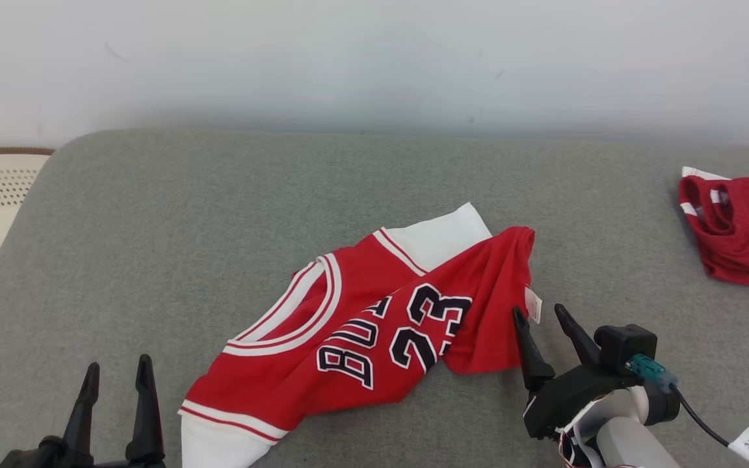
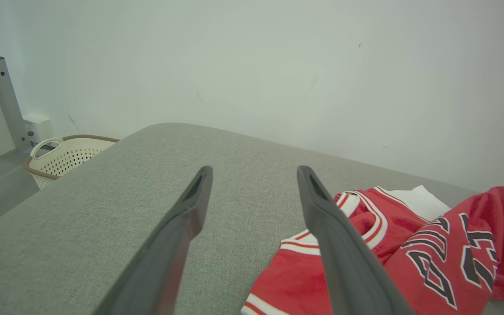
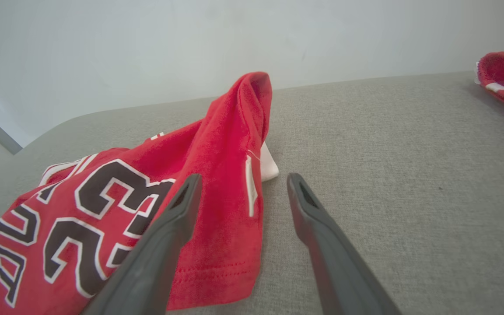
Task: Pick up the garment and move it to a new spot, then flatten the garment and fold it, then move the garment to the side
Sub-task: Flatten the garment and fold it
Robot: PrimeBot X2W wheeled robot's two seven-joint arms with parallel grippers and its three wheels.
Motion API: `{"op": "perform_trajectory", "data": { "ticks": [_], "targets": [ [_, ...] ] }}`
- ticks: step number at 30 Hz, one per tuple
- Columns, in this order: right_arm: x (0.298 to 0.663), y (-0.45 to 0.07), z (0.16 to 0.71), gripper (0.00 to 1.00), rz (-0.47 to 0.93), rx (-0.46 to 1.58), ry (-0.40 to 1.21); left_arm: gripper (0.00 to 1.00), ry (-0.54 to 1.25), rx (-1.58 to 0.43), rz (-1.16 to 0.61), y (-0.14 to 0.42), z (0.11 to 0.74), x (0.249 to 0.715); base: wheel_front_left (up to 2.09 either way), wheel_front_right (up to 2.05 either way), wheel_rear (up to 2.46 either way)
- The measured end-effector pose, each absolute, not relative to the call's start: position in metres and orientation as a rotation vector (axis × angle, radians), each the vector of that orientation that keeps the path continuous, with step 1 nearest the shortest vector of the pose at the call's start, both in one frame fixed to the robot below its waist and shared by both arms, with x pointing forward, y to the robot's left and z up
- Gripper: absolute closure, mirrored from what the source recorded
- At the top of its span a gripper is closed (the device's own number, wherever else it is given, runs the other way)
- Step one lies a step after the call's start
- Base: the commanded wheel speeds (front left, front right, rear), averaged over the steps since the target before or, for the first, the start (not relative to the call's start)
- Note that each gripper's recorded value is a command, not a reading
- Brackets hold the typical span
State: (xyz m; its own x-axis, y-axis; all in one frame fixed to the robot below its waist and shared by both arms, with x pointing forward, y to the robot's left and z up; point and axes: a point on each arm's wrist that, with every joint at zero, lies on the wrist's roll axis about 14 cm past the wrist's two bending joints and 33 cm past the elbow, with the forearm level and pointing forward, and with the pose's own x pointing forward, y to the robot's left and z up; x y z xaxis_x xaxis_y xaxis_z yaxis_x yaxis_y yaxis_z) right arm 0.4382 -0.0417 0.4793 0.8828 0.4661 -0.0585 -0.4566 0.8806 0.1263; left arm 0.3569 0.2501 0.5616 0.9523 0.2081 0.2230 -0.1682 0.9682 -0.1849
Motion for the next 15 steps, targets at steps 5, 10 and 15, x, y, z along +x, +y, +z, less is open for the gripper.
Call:
{"op": "perform_trajectory", "data": {
  "ticks": [5,10,15],
  "targets": [
    [0.45,-0.04,0.468,1.0,0.491,0.066,0.123,0.0,-0.239,-0.166,0.217,0.257,0.558,0.353,0.0,0.0,0.0],
    [0.46,-0.037,0.467,1.0,0.497,0.041,0.122,0.0,-0.228,-0.166,0.238,0.264,0.554,0.352,0.0,0.0,0.0],
    [0.473,-0.053,0.491,1.0,0.471,0.009,0.05,0.0,-0.233,-0.172,0.237,0.262,0.554,0.354,0.0,0.0,0.0]
  ]
}}
